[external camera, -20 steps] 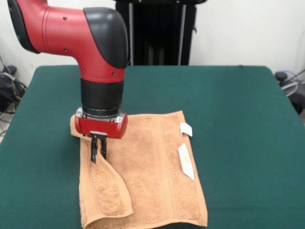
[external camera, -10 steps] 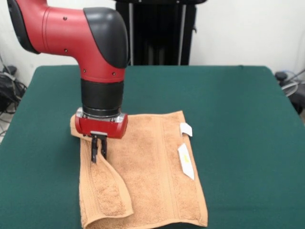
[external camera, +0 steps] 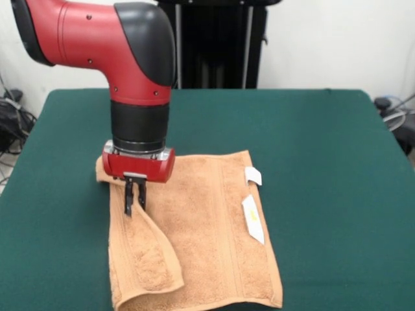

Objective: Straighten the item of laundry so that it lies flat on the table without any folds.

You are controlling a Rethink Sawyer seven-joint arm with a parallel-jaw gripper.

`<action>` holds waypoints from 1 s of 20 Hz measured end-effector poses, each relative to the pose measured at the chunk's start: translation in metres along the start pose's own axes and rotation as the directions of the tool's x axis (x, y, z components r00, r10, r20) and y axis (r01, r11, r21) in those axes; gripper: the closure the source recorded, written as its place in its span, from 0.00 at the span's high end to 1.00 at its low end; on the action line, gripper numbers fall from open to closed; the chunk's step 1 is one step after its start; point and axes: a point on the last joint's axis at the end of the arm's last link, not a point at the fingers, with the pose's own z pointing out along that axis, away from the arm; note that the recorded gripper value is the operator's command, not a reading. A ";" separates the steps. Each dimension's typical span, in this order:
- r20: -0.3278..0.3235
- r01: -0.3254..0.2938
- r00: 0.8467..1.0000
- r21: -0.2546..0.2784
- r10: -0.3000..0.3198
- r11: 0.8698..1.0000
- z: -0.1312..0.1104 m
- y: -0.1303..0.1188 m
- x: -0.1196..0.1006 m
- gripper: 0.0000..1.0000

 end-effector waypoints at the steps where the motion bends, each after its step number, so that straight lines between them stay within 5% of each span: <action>1: 0.002 0.011 1.000 0.002 -0.011 1.000 -0.004 0.000 0.000 0.00; 20: 0.009 0.046 0.999 0.027 -0.047 0.999 -0.003 -0.034 0.010 0.00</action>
